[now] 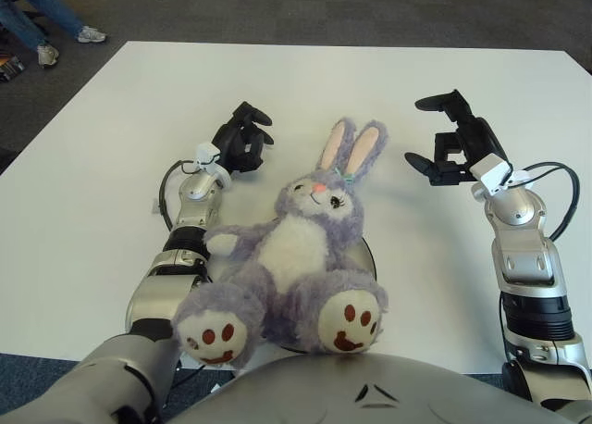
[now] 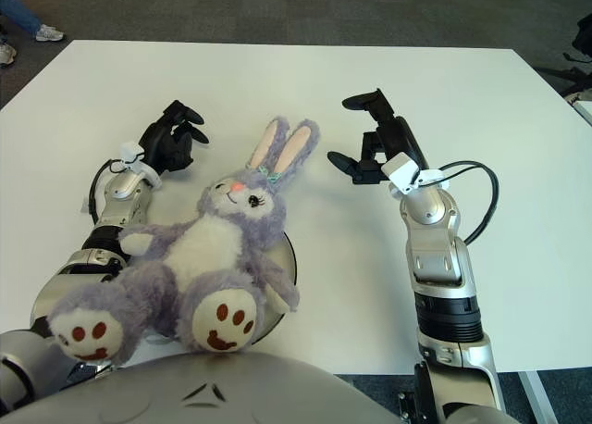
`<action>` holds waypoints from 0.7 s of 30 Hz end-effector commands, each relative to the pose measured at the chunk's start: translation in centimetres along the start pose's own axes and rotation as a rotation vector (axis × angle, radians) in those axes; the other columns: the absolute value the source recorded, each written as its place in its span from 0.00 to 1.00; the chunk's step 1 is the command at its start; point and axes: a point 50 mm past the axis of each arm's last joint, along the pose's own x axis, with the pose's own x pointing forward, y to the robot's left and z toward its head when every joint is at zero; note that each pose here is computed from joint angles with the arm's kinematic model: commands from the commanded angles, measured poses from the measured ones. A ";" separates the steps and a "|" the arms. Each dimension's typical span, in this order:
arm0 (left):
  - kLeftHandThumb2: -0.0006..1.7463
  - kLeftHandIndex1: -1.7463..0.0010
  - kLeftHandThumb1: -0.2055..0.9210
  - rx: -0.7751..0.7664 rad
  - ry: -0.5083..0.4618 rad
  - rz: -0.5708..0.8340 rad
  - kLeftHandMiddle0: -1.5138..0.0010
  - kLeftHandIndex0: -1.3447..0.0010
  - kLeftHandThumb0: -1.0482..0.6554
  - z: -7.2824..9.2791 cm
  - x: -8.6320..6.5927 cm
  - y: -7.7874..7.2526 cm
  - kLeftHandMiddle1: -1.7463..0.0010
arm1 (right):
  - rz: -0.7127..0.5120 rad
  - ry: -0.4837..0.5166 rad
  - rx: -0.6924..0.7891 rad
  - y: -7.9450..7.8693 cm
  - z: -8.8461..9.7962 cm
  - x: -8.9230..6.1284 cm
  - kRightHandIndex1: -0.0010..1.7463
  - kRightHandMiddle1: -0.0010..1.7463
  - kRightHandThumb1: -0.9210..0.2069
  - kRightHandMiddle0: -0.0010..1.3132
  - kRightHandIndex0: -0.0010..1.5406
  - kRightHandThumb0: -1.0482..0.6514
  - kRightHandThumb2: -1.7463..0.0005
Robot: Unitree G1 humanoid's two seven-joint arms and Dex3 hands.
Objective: Put the doll into the plate.
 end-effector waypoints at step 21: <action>0.71 0.00 0.53 -0.068 0.042 0.347 0.70 0.68 0.61 -0.6 -1.9 0.8 0.00 | -0.147 -0.092 0.556 1.7 -5.2 -1.1 0.97 1.00 0.57 0.40 0.36 0.61 0.23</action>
